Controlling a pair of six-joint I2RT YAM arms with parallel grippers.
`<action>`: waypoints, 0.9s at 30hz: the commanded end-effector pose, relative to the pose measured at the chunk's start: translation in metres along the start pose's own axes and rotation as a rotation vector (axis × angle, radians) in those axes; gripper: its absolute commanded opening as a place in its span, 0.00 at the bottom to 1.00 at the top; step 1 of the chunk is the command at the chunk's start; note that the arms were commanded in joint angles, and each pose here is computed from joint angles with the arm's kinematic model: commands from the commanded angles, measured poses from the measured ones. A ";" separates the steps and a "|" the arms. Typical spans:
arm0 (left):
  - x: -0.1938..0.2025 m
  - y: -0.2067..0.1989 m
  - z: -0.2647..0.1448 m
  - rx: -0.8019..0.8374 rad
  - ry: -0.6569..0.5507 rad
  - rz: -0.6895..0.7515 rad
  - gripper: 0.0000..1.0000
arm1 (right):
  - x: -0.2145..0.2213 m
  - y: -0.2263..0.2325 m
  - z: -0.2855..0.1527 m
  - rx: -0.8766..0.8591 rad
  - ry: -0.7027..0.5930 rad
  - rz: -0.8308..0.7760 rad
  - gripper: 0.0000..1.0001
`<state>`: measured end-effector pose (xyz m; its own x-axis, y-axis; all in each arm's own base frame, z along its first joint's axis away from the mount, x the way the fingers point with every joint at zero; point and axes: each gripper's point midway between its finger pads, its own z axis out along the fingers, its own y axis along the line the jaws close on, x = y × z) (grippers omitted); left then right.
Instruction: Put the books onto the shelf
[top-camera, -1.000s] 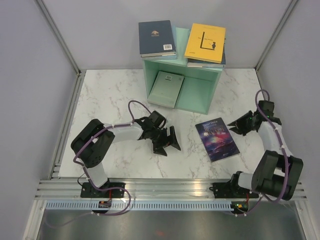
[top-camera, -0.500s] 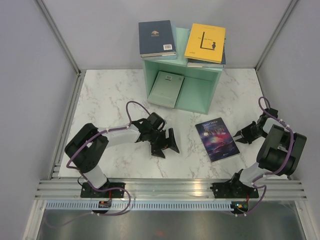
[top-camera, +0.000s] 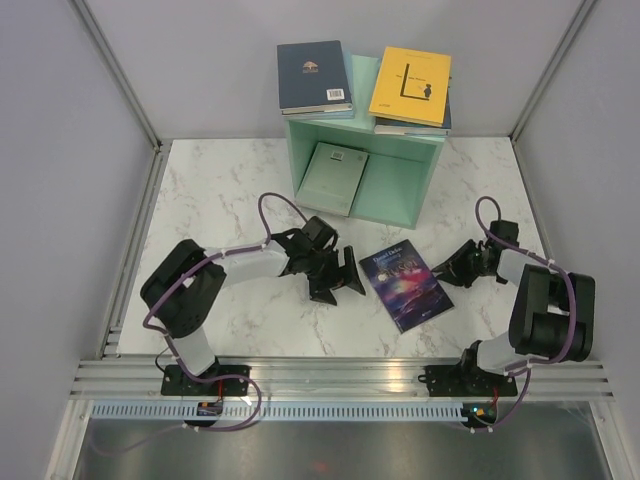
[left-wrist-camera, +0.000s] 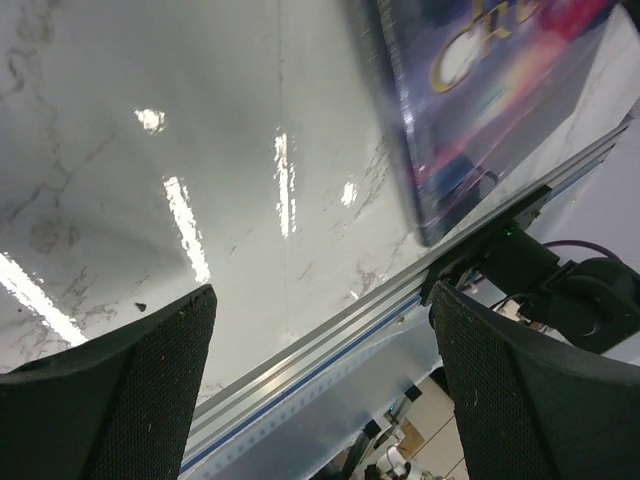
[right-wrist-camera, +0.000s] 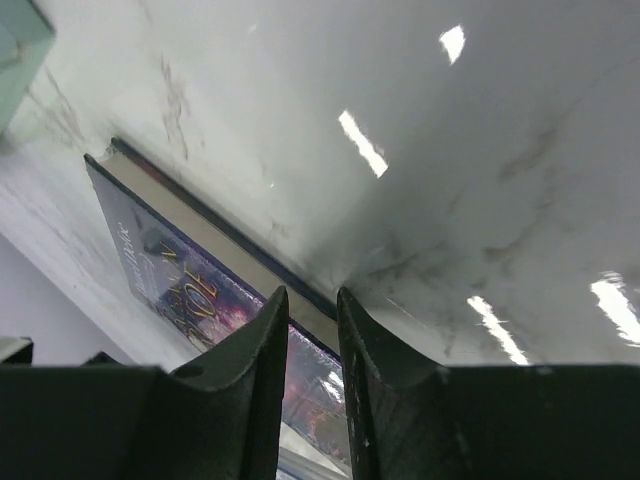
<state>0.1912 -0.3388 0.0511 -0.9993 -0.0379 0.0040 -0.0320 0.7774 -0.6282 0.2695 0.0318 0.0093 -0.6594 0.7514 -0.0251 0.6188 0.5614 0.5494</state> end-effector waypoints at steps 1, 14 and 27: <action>-0.018 -0.011 0.001 0.006 -0.060 0.047 0.91 | 0.059 -0.053 0.009 0.191 0.132 0.047 0.32; 0.009 0.034 0.046 -0.070 -0.130 -0.115 0.92 | 0.115 -0.056 0.002 0.148 0.249 0.056 0.30; 0.018 -0.003 0.061 0.252 -0.212 -0.166 0.90 | 0.145 -0.055 0.003 0.113 0.323 0.017 0.29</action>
<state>0.1750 -0.3915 0.0424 -0.9780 -0.2083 -0.0109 -0.1044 0.5340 -0.8390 0.2001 0.1197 0.0100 -0.7591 0.6248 0.1830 0.5745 0.5107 0.6396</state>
